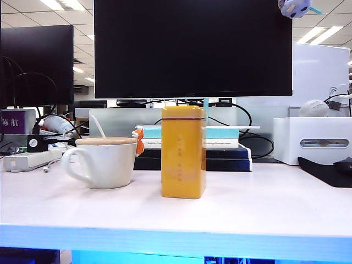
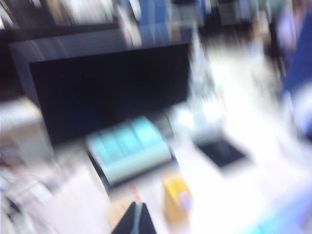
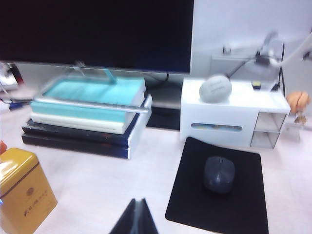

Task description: Place the black mouse on the black mouse pad.

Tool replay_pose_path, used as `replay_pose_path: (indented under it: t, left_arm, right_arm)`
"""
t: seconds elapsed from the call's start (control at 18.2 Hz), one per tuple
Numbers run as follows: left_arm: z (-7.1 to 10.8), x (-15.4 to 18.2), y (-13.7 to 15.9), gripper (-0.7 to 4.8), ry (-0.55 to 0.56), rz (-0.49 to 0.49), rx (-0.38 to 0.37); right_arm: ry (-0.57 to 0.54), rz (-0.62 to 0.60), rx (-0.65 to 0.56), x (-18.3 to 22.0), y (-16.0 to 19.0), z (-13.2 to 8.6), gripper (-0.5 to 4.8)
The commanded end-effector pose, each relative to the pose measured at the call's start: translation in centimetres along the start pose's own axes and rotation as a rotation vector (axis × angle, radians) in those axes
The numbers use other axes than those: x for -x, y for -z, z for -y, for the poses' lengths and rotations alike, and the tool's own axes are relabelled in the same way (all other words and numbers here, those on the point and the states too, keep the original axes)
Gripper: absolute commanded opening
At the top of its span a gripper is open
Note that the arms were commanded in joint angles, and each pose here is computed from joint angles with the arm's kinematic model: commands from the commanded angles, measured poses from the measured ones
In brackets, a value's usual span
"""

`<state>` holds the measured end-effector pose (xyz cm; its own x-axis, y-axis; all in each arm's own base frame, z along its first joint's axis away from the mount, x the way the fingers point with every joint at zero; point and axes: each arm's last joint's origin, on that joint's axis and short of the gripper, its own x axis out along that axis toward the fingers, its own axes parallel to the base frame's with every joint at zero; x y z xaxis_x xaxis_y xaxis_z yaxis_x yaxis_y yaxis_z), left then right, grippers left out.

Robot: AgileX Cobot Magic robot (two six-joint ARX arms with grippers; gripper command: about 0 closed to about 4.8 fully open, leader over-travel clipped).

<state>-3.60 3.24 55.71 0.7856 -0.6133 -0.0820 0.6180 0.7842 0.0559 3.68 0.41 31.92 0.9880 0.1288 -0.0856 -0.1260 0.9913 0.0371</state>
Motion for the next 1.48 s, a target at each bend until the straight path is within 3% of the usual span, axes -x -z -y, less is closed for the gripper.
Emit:
replay_pose_path:
  t: [0.05,0.22,0.33,0.66,0.77,0.88,0.99,1.15,1.37,1.48]
  left_arm:
    - [0.5,-5.9,2.0,-0.06,0.059,-0.168,-0.022]
    - [0.9,-10.2,4.0,-0.06,0.081,-0.116,-0.015]
    - [1.1,-12.9,5.9,-0.06,0.079,-0.094,-0.013]
    - [1.8,-20.9,14.0,-0.06,0.043,-0.122,-0.020]
    - [1.8,-22.9,17.3,-0.06,-0.025,-0.125,-0.026]
    - [1.8,-24.1,20.4,-0.06,-0.106,-0.153,-0.026]
    - [2.0,-24.9,23.1,-0.06,-0.096,-0.159,0.012]
    - [2.5,-25.5,27.5,-0.06,-0.020,-0.155,0.085]
    - [3.2,-25.2,32.1,-0.06,0.145,-0.197,0.095]
    - [3.3,-24.9,33.8,-0.06,0.162,-0.244,0.099]
  right_arm:
    - [-0.020,0.019,-0.002,0.3,3.5,0.0,-0.01]
    - [-0.056,-0.026,-0.007,-0.4,5.2,0.0,-0.01]
    - [-0.055,0.005,-0.005,-0.7,5.1,0.1,-0.01]
    - [-0.056,-0.002,-0.075,-2.4,7.0,0.2,-0.01]
    - [-0.049,0.008,-0.082,-3.1,7.7,0.3,-0.01]
    - [-0.049,-0.019,-0.093,-3.8,8.9,0.4,-0.01]
    - [-0.048,-0.011,-0.124,-4.5,9.9,0.5,-0.01]
    - [-0.044,-0.059,-0.145,-5.4,11.8,0.7,-0.01]
    - [-0.036,-0.155,-0.181,-6.5,15.0,0.8,-0.01]
    - [-0.034,-0.196,-0.186,-6.8,16.4,0.9,-0.01]
